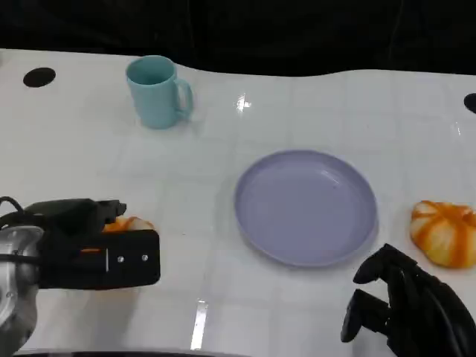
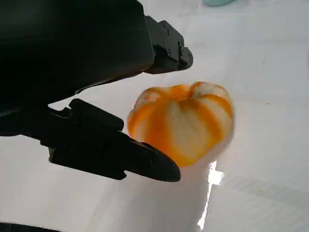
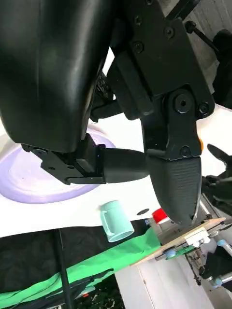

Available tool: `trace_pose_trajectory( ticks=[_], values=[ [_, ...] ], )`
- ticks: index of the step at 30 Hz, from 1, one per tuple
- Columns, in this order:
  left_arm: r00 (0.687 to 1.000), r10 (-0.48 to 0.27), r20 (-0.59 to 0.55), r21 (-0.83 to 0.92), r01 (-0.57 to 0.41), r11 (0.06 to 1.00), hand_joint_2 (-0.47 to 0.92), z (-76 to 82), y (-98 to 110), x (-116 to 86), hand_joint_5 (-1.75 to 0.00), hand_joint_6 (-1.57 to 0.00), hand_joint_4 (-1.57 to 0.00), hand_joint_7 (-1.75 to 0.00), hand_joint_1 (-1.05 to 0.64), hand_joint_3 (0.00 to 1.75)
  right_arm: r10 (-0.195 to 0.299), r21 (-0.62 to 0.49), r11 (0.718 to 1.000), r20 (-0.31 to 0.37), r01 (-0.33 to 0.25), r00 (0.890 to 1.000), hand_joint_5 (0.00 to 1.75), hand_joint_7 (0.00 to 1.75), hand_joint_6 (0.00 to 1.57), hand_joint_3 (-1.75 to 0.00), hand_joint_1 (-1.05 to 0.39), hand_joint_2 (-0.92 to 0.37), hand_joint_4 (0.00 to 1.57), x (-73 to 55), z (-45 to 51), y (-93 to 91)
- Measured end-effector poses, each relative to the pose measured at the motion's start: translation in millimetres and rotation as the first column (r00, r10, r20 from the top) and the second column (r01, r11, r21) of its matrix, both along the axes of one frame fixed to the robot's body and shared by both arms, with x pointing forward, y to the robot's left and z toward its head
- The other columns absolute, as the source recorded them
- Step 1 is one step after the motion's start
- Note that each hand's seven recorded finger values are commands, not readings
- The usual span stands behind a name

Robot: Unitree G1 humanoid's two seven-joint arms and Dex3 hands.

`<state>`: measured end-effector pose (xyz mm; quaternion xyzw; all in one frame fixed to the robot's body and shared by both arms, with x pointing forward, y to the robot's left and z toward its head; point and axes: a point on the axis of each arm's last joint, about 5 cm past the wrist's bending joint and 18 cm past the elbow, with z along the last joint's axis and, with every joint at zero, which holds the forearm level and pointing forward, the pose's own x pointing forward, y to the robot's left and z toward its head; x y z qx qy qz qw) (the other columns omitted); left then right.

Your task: Grasp the bread from the table and place it into the plate.

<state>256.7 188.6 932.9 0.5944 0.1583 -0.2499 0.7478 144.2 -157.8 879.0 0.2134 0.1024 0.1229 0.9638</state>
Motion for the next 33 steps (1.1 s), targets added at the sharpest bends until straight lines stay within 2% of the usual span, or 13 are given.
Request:
trace_pose_trajectory(
  ticks=[7, 12, 26, 30, 33],
  values=[
    [0.999, -0.013, -0.03, 0.002, 0.013, 1.0, 0.9, -5.1, -6, 8, -0.01, -0.15, -0.06, -0.01, -0.62, 0.0, -0.002, -0.002, 1.0, 0.0, 0.002, 1.0, 1.75, 1.74, 0.41, -0.44, -0.54, -0.92, 0.71, 0.0, 0.1, -0.1],
    [0.999, -0.006, -0.043, 0.007, 0.007, 1.0, 0.88, -15.0, -11, 10, -0.01, -0.15, -0.06, 0.0, -0.6, 0.0, -0.002, -0.001, 1.0, 0.0, 0.002, 1.0, 1.75, 1.74, 0.41, -0.44, -0.55, -0.92, 0.7, 0.0, 0.1, -0.2],
    [1.0, 0.011, -0.011, 0.012, -0.011, 1.0, 0.86, -35.3, -17, 17, -0.02, -0.17, -0.06, -0.01, -0.57, 0.0, -0.001, -0.001, 1.0, 0.002, 0.001, 1.0, 1.75, 1.75, 0.42, -0.45, -0.55, -0.92, 0.72, -0.1, 0.4, -0.3],
    [0.999, 0.015, 0.04, 0.002, -0.016, 1.0, 0.88, -44.4, -17, 17, -0.04, -0.2, -0.11, -0.02, -0.5, 0.0, -0.002, 0.0, 1.0, 0.002, 0.002, 1.0, 1.75, 1.74, 0.42, -0.44, -0.55, -0.92, 0.71, -0.1, 0.3, -0.4],
    [0.997, 0.02, 0.076, -0.025, -0.019, 1.0, 0.91, -51.9, -16, 15, -0.1, -0.29, -0.24, -0.05, -0.3, 0.02, -0.002, 0.001, 1.0, 0.002, 0.002, 1.0, 1.75, 1.74, 0.41, -0.45, -0.54, -0.92, 0.7, -0.2, 0.3, -0.5]
  ],
)
